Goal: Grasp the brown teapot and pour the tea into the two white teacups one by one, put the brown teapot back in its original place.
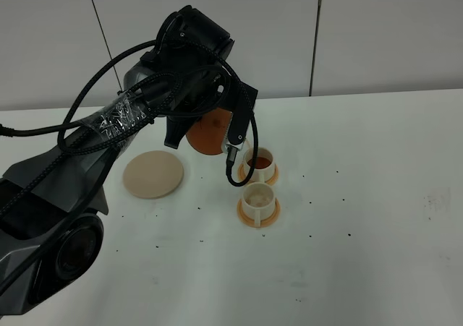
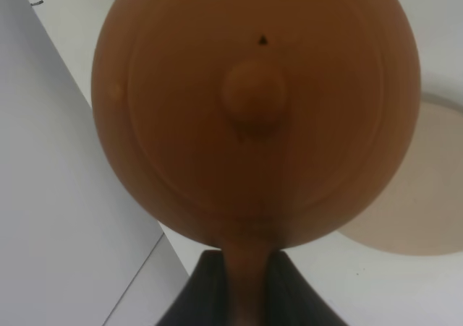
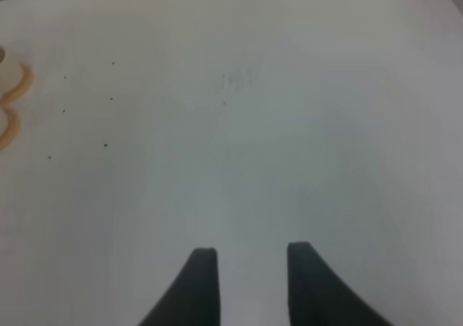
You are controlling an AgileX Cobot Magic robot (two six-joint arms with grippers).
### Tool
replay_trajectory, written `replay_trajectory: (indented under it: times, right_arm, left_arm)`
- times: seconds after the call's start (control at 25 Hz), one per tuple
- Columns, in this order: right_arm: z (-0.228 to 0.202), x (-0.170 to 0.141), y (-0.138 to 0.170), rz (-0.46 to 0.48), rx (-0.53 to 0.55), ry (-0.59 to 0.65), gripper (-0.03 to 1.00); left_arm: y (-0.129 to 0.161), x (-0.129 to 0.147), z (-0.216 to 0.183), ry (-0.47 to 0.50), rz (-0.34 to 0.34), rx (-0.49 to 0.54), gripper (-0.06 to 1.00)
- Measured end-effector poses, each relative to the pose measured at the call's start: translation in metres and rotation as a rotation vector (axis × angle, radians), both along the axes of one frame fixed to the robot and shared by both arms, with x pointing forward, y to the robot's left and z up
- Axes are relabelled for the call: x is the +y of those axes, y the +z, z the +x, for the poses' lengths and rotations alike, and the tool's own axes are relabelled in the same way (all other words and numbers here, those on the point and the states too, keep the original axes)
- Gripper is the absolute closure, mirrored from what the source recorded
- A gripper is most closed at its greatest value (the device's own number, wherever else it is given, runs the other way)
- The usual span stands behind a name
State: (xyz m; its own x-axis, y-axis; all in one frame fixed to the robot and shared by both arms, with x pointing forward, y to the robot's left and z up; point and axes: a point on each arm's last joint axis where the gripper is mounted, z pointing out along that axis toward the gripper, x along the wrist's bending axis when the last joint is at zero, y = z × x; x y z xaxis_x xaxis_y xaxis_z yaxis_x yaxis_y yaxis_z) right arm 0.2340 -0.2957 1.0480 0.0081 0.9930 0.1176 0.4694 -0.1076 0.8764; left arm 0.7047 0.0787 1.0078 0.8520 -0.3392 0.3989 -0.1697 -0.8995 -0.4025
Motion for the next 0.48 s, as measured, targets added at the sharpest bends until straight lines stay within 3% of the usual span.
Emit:
replay_trajectory:
  times: [0.32,0.48]
  right_arm:
    - [0.000,0.000,0.000,0.000,0.000,0.000,0.74]
    - [0.000,0.000,0.000,0.000,0.000,0.000,0.74]
  left_arm:
    - [-0.001,0.000,0.000,-0.001,0.003,0.001,0.77]
    - [-0.015,-0.005,0.001,-0.004,0.023,0.018,0.77]
